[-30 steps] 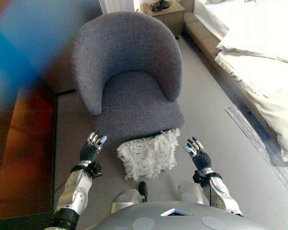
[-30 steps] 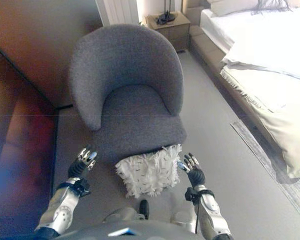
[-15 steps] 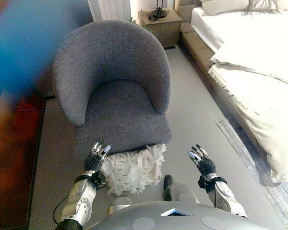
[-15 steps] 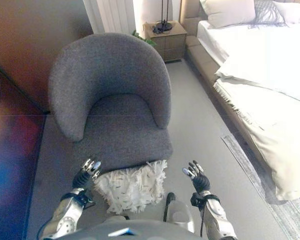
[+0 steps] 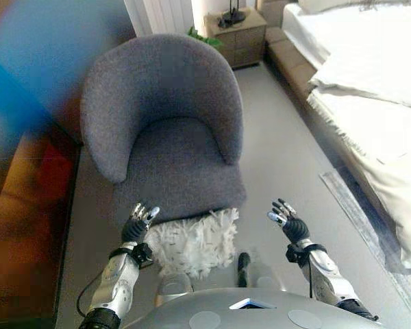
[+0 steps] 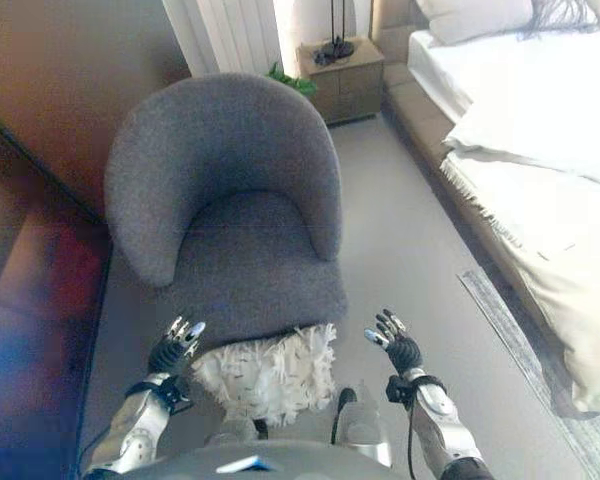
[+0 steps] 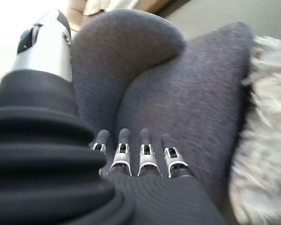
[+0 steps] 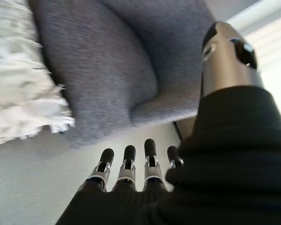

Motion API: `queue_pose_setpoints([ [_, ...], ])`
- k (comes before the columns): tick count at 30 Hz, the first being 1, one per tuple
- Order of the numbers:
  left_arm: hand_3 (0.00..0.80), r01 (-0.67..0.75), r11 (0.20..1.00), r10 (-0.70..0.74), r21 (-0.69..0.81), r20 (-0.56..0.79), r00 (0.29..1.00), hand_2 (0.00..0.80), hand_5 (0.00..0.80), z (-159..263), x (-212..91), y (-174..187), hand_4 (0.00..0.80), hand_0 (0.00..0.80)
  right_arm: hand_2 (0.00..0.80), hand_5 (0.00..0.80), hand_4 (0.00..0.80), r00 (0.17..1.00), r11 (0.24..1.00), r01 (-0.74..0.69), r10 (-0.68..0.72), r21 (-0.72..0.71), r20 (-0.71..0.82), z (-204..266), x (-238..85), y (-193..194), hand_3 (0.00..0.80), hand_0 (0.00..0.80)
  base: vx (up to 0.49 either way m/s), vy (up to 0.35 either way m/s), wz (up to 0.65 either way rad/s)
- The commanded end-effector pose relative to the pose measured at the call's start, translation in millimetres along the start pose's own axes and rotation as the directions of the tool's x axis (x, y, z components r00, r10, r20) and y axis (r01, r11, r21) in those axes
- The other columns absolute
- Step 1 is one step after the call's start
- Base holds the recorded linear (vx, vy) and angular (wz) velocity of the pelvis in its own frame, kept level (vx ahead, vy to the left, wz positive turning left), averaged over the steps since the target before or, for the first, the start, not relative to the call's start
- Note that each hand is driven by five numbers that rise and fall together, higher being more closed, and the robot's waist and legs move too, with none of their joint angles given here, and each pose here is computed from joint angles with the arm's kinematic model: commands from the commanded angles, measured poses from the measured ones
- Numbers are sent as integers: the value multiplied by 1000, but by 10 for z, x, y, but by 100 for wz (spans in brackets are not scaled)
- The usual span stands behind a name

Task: Pick up the cushion and take it to the sofa

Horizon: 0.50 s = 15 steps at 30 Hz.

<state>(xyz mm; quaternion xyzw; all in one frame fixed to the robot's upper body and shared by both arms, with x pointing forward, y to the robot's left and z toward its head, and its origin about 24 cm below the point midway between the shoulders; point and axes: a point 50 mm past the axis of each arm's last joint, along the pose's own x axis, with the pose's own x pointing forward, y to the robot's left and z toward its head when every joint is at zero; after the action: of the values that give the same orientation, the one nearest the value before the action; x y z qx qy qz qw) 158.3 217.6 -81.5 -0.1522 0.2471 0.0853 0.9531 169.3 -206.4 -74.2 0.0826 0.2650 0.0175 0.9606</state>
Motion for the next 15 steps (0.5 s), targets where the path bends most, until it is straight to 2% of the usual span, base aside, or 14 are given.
queue_pose_setpoints([
  [1, 0, 63, 994, -78, 86, 185, 980, 0, 0, 410, 203, -86, 0, 0, 0, 0, 0, 988, 993, -73, 85, -96, 126, 370, 264, 185, 0, 0, -227, 168, -44],
  [5, 0, 48, 994, -72, 93, 275, 959, 0, 0, 665, 407, -204, 0, 0, 0, 0, 0, 970, 992, -65, 88, -107, 226, 718, 439, 289, 0, 0, -285, 87, -10],
  [9, 0, 29, 993, -65, 116, 325, 943, 0, 0, 892, 600, -369, 0, 0, 0, 0, 0, 962, 992, -31, 63, -124, 265, 1012, 678, 342, 0, 0, -177, 6, -20],
  [15, 0, 10, 988, -61, 152, 333, 941, 0, 0, 1122, 814, -568, 0, 0, 0, 0, 0, 957, 980, 56, 2, -189, 292, 1418, 896, 321, 0, 0, -85, 3, 10],
])
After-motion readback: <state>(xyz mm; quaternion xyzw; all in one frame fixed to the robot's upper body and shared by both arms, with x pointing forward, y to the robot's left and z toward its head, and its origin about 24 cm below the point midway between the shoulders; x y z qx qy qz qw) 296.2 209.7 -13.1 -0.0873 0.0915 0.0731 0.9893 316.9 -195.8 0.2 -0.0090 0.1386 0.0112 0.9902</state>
